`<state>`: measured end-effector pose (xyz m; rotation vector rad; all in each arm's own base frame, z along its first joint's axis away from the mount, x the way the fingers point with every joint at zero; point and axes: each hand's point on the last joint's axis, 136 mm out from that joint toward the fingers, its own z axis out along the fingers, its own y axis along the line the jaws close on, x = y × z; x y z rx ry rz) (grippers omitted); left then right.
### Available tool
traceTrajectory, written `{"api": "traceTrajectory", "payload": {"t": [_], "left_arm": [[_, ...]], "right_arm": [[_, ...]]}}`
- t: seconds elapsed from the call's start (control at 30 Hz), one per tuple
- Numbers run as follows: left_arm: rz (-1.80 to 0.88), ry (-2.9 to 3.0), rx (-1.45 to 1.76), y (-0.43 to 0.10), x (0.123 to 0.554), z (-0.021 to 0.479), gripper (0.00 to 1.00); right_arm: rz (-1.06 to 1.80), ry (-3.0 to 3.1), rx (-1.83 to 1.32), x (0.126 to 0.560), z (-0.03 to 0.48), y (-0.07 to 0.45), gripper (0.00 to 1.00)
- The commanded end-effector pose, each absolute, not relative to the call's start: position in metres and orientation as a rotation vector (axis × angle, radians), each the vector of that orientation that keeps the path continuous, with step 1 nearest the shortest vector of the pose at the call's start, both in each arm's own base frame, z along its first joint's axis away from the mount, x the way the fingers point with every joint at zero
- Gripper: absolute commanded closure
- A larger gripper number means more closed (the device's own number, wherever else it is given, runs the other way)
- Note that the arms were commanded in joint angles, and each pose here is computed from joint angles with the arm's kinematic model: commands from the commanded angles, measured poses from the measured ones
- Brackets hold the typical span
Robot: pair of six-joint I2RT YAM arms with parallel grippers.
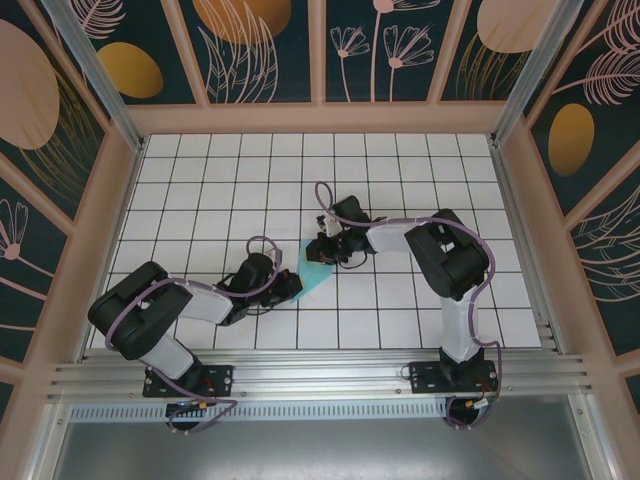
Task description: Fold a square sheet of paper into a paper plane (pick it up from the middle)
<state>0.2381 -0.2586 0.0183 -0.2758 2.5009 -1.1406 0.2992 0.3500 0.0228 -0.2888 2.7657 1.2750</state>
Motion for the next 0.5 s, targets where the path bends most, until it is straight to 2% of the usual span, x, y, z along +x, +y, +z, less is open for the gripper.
{"api": "traceTrajectory", "payload": {"t": [0.0,0.27,0.47], "left_arm": [[-1.052,2.543,-0.314,-0.246,0.236,0.007,0.84],[-1.011,2.549,-0.320,-0.237,0.230,0.004,0.85],[-0.985,2.588,-0.322,-0.235,0.228,-0.006,0.99]], "right_arm": [[1.191,2.839,-0.214,0.298,0.000,0.339,0.83],[1.176,2.849,-0.198,0.299,-0.002,0.338,0.84],[1.170,2.857,-0.195,0.298,-0.005,0.336,0.84]]}}
